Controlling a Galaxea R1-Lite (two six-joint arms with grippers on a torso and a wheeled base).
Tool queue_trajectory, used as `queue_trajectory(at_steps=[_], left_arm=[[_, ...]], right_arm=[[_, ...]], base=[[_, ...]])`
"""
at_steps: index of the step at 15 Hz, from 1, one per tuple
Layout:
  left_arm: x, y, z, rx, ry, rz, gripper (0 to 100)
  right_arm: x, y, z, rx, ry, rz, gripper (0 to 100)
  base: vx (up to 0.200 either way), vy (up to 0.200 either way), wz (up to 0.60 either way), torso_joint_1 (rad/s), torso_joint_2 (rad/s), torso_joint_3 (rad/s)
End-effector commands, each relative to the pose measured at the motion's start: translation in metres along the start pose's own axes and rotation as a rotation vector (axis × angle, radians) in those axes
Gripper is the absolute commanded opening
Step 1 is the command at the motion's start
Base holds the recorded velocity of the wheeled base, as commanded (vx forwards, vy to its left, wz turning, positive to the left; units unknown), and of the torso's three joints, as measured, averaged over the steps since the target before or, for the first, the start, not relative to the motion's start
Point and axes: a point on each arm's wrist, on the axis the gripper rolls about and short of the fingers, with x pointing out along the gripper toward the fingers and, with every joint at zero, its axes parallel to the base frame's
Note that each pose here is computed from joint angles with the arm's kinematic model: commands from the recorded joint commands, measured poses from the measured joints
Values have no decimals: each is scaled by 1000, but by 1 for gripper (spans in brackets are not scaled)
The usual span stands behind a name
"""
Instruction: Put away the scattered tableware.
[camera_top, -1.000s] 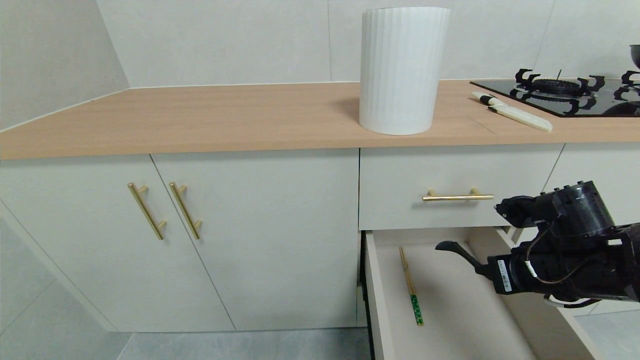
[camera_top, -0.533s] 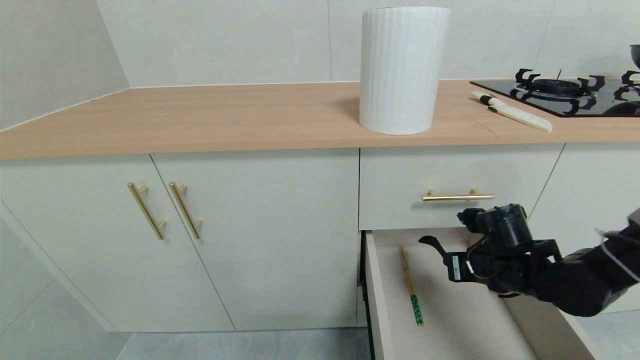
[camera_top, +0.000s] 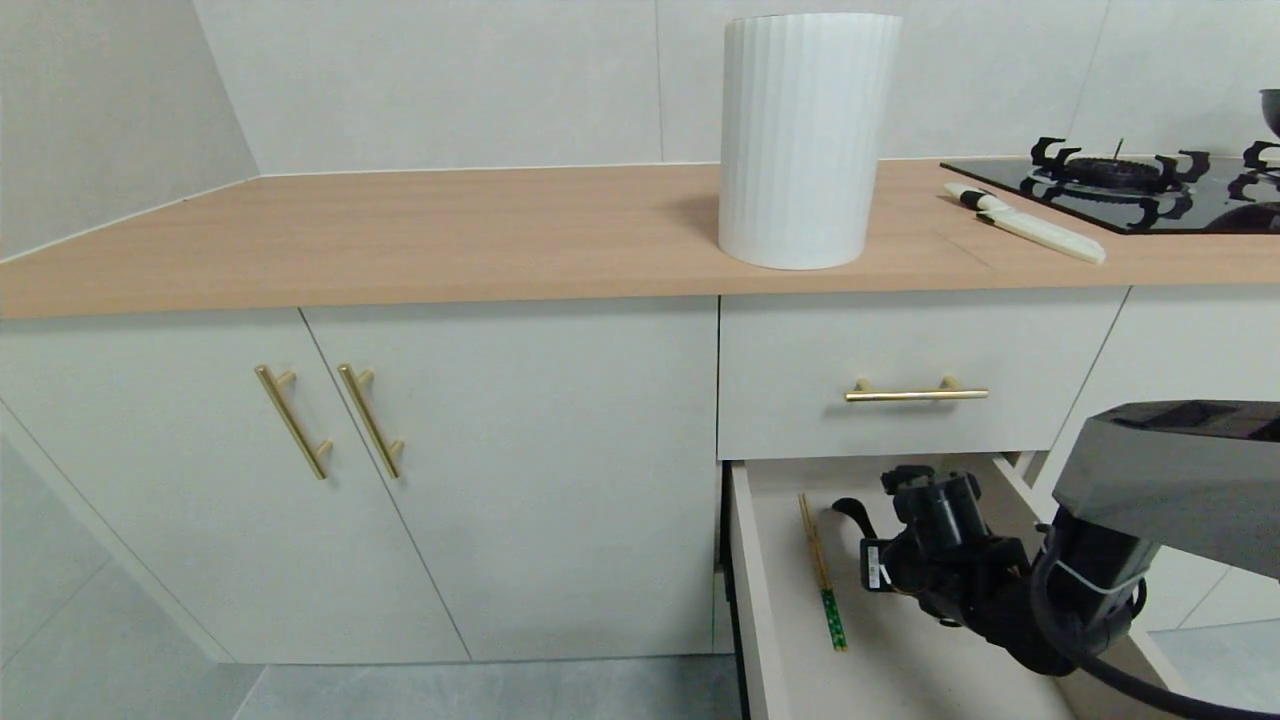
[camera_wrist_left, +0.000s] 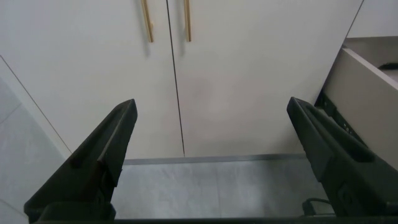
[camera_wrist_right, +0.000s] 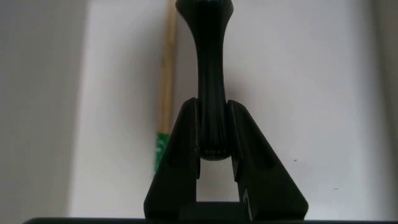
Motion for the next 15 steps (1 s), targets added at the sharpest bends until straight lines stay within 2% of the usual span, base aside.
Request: queue_trajectory(at_steps=[1,12,13,15], left_arm=[[0,0,0,0,1,0,100],[0,0,0,0,1,0,100],[0,0,0,0,1,0,100],[0,0,0,0,1,0,100]], right_arm=[[10,-1,-13,-13,41,-13,0],[13,-2,-18,-23,47,-40,0],[13,-2,-17,-23,47,-40,100],[12,-2,-18,-24,49,-39,100]], base=[[0,0,0,0,0,0],[0,0,0,0,0,0],[0,0,0,0,0,0],[0,0,0,0,0,0]])
